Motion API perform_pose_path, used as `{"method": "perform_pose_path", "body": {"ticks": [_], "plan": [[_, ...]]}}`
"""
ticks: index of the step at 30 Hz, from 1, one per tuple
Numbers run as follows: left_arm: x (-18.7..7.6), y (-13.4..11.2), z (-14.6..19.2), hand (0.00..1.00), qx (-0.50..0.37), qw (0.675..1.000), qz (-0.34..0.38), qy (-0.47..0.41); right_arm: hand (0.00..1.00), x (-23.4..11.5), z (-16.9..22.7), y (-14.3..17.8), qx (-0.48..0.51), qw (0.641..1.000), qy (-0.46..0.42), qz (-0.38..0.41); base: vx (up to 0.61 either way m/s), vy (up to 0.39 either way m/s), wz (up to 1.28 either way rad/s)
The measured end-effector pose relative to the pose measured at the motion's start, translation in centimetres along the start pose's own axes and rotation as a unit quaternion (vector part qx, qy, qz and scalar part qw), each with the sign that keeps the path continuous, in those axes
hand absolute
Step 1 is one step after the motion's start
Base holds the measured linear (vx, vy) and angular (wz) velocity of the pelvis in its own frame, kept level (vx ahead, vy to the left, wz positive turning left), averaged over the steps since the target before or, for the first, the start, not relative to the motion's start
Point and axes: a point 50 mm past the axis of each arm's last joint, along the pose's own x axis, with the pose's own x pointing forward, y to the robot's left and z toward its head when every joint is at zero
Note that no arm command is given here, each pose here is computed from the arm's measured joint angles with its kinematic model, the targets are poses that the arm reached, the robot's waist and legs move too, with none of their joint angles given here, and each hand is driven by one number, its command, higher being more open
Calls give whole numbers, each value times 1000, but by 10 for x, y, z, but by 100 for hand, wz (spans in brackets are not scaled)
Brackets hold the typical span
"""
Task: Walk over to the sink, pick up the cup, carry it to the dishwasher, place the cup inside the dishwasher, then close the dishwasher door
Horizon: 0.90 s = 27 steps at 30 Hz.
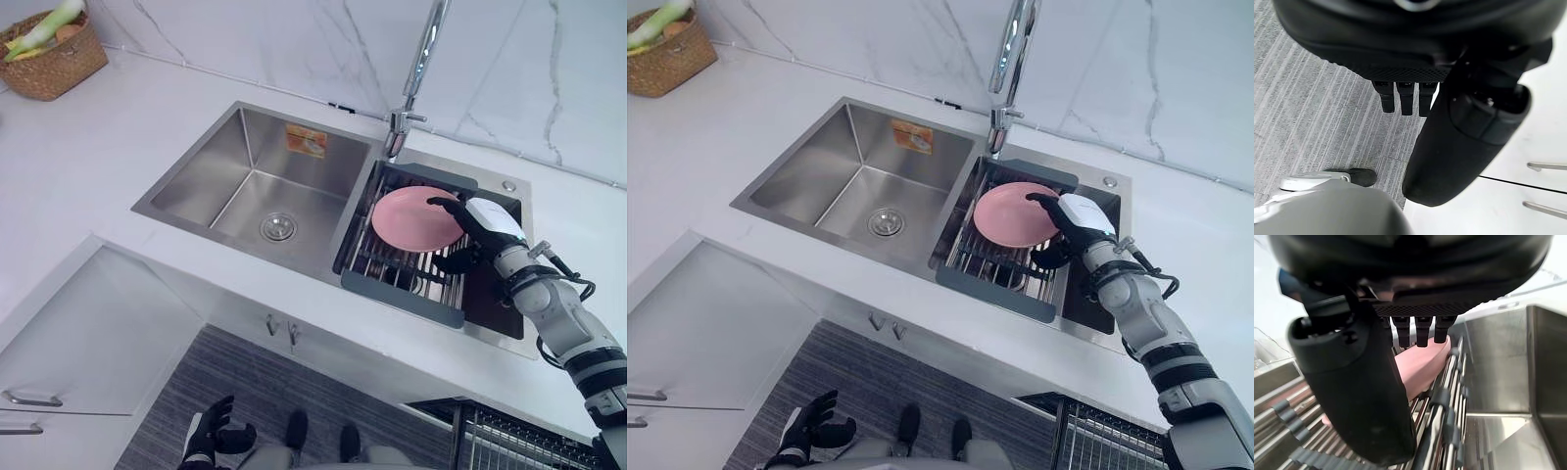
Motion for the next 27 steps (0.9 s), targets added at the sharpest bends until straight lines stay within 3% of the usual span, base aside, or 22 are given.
{"method": "perform_pose_path", "body": {"ticks": [1,2,17,22,27], "plan": [[0,0,1,90,-3,1000,2,-1,90,0,0,0,-1,1000,1,0,31,-16,1],[1,0,2,90,-6,1000,5,-2,30,1,0,0,-1,1000,2,0,0,0,0],[3,-1,8,90,-13,1000,7,-10,30,17,9,-24,33,995,8,-95,9,-5,1],[3,0,9,90,-22,1000,13,-12,30,-3,17,-18,80,989,-8,-128,38,-18,0],[4,1,15,90,-30,999,17,-23,30,-36,31,-39,127,962,-38,-240,0,0,0]]}}
